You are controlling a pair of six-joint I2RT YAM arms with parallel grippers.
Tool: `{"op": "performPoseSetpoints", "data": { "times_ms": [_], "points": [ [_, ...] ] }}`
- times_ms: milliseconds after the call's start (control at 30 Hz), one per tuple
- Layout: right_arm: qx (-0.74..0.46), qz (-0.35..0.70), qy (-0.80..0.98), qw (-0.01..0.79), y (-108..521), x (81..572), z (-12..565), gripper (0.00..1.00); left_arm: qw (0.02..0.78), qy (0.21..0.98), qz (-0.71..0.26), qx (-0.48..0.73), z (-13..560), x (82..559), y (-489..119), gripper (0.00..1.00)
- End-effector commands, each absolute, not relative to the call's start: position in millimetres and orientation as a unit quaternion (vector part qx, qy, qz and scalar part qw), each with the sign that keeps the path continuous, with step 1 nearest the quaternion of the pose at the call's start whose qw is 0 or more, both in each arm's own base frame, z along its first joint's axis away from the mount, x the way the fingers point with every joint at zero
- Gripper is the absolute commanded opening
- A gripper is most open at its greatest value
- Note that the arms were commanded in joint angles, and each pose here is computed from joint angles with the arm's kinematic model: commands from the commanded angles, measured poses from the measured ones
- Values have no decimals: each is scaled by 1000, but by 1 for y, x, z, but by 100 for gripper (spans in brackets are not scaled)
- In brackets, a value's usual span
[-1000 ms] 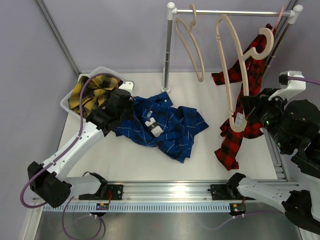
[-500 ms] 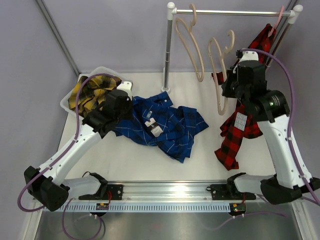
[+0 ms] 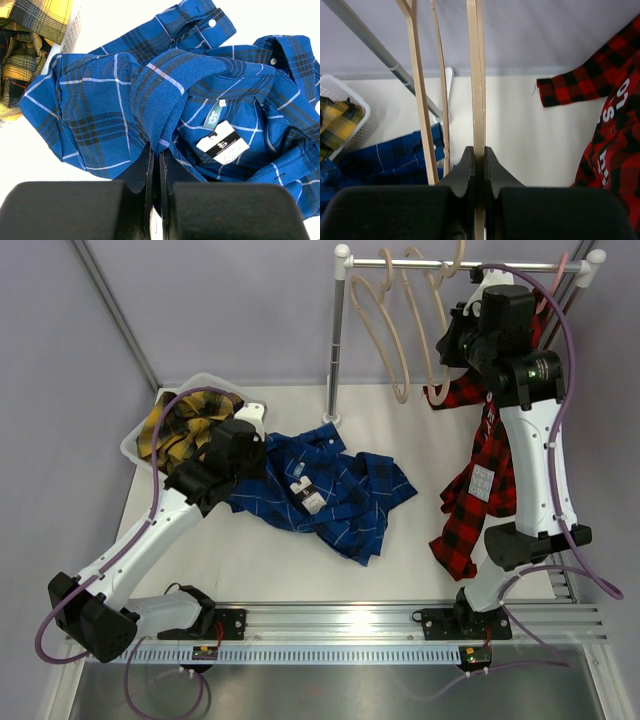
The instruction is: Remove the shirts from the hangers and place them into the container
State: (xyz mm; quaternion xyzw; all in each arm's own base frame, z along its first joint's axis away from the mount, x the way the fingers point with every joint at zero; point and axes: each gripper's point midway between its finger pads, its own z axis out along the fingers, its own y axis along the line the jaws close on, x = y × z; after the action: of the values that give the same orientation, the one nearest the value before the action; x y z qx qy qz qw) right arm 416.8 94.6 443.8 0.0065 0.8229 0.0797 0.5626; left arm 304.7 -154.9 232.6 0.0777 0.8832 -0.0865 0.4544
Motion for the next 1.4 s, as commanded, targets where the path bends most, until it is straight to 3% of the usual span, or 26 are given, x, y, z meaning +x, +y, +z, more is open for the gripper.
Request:
{"op": "performPoseSetpoints", "data": {
  "times_ms": [0, 533, 667, 767, 800, 833, 933, 1033, 1100, 1233, 1367],
  "points": [
    [-17, 83, 814, 575, 94, 429, 457, 0, 489, 861, -119, 71, 265, 309, -162, 0],
    [-8, 78, 852, 517, 92, 455, 387, 0, 475, 859, -162, 103, 267, 302, -180, 0],
    [-1, 69, 850, 522, 85, 443, 392, 13, 459, 853, -208, 136, 270, 293, -199, 0],
    [-2, 70, 837, 543, 81, 427, 409, 30, 450, 844, -241, 163, 273, 283, -218, 0],
    [0, 72, 827, 558, 78, 417, 423, 37, 449, 842, -245, 170, 274, 280, -223, 0],
    [0, 74, 824, 562, 78, 411, 427, 52, 442, 840, -253, 189, 273, 272, -237, 0],
    [2, 82, 812, 578, 75, 388, 439, 73, 425, 836, -276, 210, 273, 252, -264, 0],
    [1, 92, 804, 588, 72, 362, 442, 80, 413, 839, -282, 215, 270, 242, -286, 0],
    [1, 98, 799, 593, 70, 341, 438, 91, 402, 847, -281, 204, 264, 241, -300, 0],
    [6, 120, 791, 600, 68, 304, 423, 95, 395, 844, -292, 215, 255, 227, -344, 0],
    [3, 161, 779, 606, 73, 262, 400, 96, 377, 859, -277, 207, 209, 235, -368, 2]
  ]
}}
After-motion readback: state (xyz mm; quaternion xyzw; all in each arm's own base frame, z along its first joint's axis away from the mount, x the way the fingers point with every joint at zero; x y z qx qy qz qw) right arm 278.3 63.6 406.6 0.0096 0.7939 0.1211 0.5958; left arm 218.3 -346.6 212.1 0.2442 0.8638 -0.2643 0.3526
